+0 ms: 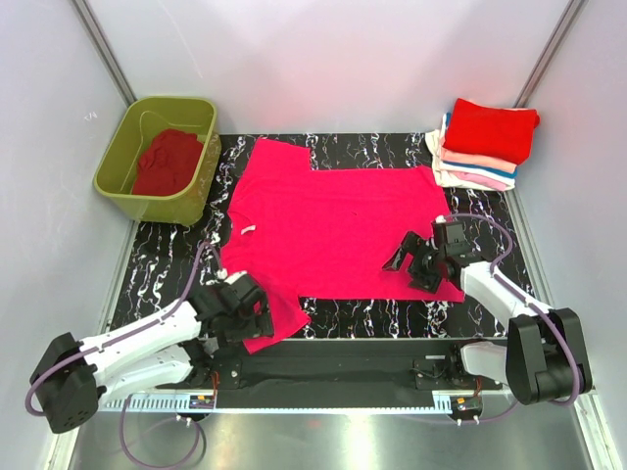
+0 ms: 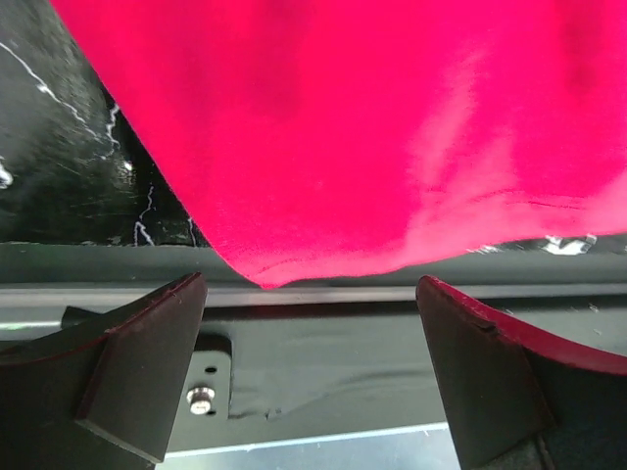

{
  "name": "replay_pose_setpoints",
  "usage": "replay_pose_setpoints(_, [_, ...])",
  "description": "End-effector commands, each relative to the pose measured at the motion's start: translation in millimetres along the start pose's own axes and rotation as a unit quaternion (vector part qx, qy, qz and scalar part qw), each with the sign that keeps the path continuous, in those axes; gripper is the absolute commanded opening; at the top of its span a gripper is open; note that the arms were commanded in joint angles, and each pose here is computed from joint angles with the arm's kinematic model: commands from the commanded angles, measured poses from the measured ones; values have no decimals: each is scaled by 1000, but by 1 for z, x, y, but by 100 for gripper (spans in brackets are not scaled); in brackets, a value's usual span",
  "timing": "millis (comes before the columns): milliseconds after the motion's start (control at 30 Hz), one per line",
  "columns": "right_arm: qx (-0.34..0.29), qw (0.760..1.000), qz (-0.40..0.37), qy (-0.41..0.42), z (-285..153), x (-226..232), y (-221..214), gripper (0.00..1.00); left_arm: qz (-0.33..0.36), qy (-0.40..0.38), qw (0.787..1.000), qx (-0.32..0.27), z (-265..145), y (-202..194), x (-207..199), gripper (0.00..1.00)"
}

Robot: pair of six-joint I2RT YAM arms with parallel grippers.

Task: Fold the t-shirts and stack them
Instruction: Fold the tshirt

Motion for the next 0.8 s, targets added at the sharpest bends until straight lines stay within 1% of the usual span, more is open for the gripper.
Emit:
replay_pose_setpoints(0, [-14, 999, -13, 30, 6, 8, 3, 100, -42, -3, 999, -23, 15, 1, -6, 95])
replay_pose_setpoints(100, [-13, 999, -18, 39, 6, 11, 3, 100, -42, 0, 999, -25, 21, -4, -3, 94])
replay_pose_setpoints(167, [-12, 999, -19, 41, 8, 10, 3, 100, -45, 0, 999, -31, 25, -5, -2, 91])
replay_pose_setpoints(200, [-8, 999, -20, 43, 8, 11, 1, 100, -48, -6, 998, -41, 26, -2, -4, 89])
replay_pose_setpoints(233, [-9, 999, -21, 46, 8, 12, 1, 100, -52, -8, 998, -46, 27, -2, -4, 83])
replay_pose_setpoints(333, [-14, 998, -22, 49, 5, 12, 2, 100, -59, -13, 996, -63, 32, 2, -5, 76])
replay_pose_setpoints(367, [-22, 998, -24, 50, 1, 13, 3, 100, -60, -11, 996, -69, 32, 4, -4, 69])
replay_pose_setpoints(433, [-31, 998, -26, 43, -5, 13, 5, 100, -60, -12, 995, -80, 31, 8, -5, 62])
replay_pose_setpoints(500, [-51, 998, -24, 9, -18, 10, 11, 100, -59, -10, 993, -98, 27, 15, -7, 43])
replay_pose_setpoints(533, [-61, 998, -18, -13, -23, 6, 14, 100, -59, -12, 993, -103, 25, 17, -7, 36])
replay_pose_setpoints(567, [-77, 995, -3, -66, -36, -4, 19, 100, -60, -22, 991, -114, 20, 22, -11, 20])
replay_pose_setpoints(600, [-84, 992, 20, -89, -42, -9, 21, 100, -58, -19, 991, -117, 17, 22, -10, 13])
replay_pose_setpoints(633, [-88, 989, 35, -111, -49, -14, 22, 100, -58, -19, 991, -122, 14, 24, -10, 10])
replay_pose_setpoints(667, [-98, 980, 56, -165, -63, -28, 21, 100, -60, -25, 989, -135, 6, 30, -13, 8])
replay_pose_setpoints(700, [-108, 970, 106, -188, -69, -34, 19, 100, -57, -18, 989, -136, 3, 30, -9, 4])
replay_pose_setpoints(767, [-127, 956, 145, -221, -84, -46, 17, 100, -54, -24, 988, -144, -5, 33, -12, 3])
Point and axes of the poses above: each gripper's point midway between its finger pads, its own z axis out along the fingers, its own x axis along the line the jaws close on, y = z × x, the point moved 3 cm from there along -z, back along the fingers, and after that the axes turned 3 degrees about z, right-handed, at the moved point
